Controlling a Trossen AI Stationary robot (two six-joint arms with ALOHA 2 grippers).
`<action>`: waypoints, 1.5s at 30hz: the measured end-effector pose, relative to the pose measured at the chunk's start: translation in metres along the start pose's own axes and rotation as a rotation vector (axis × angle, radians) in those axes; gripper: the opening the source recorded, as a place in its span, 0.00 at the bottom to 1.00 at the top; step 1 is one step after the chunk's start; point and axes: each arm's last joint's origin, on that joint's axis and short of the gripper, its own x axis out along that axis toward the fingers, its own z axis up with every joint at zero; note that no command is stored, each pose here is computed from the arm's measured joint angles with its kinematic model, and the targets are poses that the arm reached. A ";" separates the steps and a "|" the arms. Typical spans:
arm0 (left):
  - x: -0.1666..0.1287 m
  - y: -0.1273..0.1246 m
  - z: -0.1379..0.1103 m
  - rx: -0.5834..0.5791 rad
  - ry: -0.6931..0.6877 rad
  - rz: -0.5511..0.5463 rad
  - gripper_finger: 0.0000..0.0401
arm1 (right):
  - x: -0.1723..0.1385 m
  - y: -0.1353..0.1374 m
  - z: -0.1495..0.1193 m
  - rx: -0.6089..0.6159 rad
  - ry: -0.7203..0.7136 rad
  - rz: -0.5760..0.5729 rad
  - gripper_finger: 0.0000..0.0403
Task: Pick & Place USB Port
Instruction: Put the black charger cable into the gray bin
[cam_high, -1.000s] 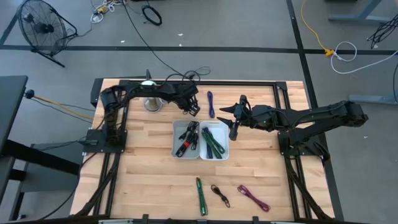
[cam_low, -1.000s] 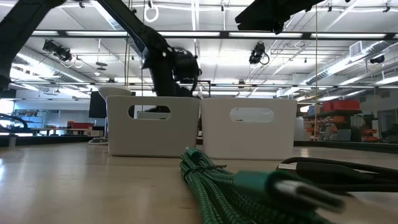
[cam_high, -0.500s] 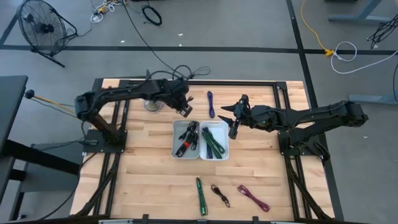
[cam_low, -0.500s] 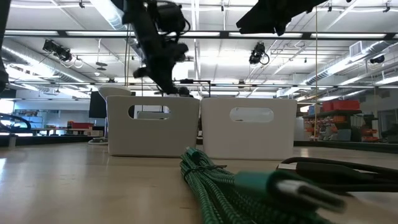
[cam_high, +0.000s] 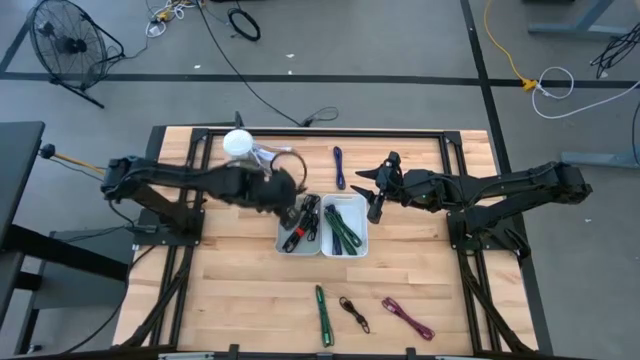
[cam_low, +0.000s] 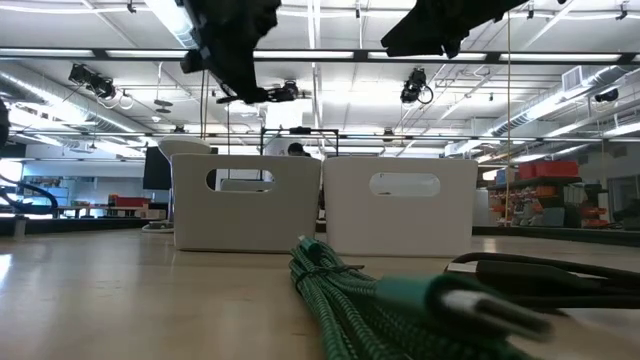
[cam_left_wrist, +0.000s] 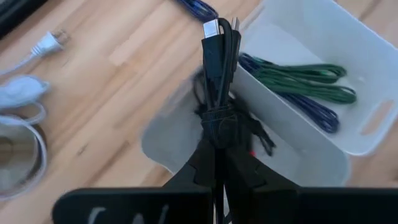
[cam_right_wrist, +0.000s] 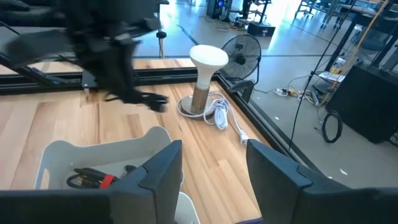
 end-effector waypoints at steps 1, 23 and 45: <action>-0.003 -0.006 -0.005 0.002 -0.011 0.001 0.03 | 0.000 0.000 0.000 0.000 0.000 0.000 0.45; 0.032 -0.041 -0.124 -0.429 -0.378 -0.012 0.03 | 0.000 0.000 0.000 0.000 -0.001 0.000 0.45; 0.064 -0.026 -0.131 -0.502 -0.383 -0.099 0.25 | 0.000 0.000 0.000 0.001 -0.002 0.000 0.45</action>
